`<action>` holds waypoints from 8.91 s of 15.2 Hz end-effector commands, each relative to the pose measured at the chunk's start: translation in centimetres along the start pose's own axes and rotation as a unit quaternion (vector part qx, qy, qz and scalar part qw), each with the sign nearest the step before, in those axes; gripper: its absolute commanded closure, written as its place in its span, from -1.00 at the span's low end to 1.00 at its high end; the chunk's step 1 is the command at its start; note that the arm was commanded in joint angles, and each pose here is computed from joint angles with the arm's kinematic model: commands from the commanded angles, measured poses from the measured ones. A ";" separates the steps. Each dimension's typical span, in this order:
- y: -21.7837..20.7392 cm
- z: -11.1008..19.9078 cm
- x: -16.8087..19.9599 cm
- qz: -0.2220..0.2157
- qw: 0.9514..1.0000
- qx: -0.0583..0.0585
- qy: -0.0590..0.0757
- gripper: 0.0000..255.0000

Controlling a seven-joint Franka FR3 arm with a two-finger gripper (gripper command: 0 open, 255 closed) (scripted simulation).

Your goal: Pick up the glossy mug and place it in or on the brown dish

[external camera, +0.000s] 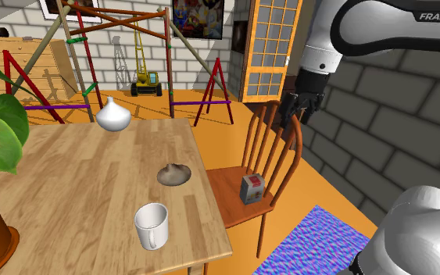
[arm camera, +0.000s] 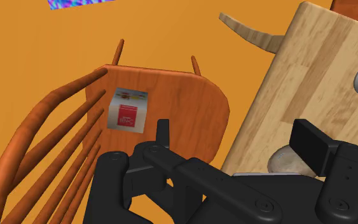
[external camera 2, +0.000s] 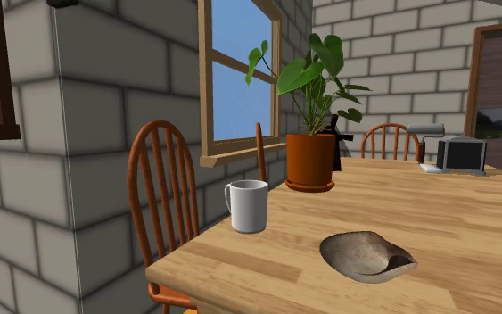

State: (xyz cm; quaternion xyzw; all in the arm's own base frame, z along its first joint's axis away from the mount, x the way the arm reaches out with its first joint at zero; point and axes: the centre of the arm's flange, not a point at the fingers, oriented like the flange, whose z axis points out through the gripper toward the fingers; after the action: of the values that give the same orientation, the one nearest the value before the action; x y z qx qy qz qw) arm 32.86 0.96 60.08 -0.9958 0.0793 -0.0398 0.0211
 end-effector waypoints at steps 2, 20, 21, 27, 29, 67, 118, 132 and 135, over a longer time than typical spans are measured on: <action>-1.1 0.7 0.2 -0.001 1.000 0.000 -0.001 -1.00; -20.9 13.3 4.1 -0.016 1.000 0.003 -0.018 -1.00; -22.0 14.0 4.3 -0.017 1.000 0.004 -0.019 -1.00; -28.6 18.2 5.3 -0.023 0.999 0.005 -0.024 -1.00; -30.8 19.6 5.6 -0.024 0.999 0.005 -0.026 -1.00; -37.3 23.9 6.5 -0.029 0.999 0.006 -0.031 1.00; -23.9 22.3 26.4 -0.029 0.999 0.006 -0.031 1.00; -23.9 23.3 26.3 -0.029 0.999 0.006 -0.031 -1.00; -23.8 20.6 26.5 -0.029 0.999 0.006 -0.031 -1.00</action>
State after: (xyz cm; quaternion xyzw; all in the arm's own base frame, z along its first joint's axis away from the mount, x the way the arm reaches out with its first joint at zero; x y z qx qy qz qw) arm 64.49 21.25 41.52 -0.9983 0.0493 -0.0100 0.0286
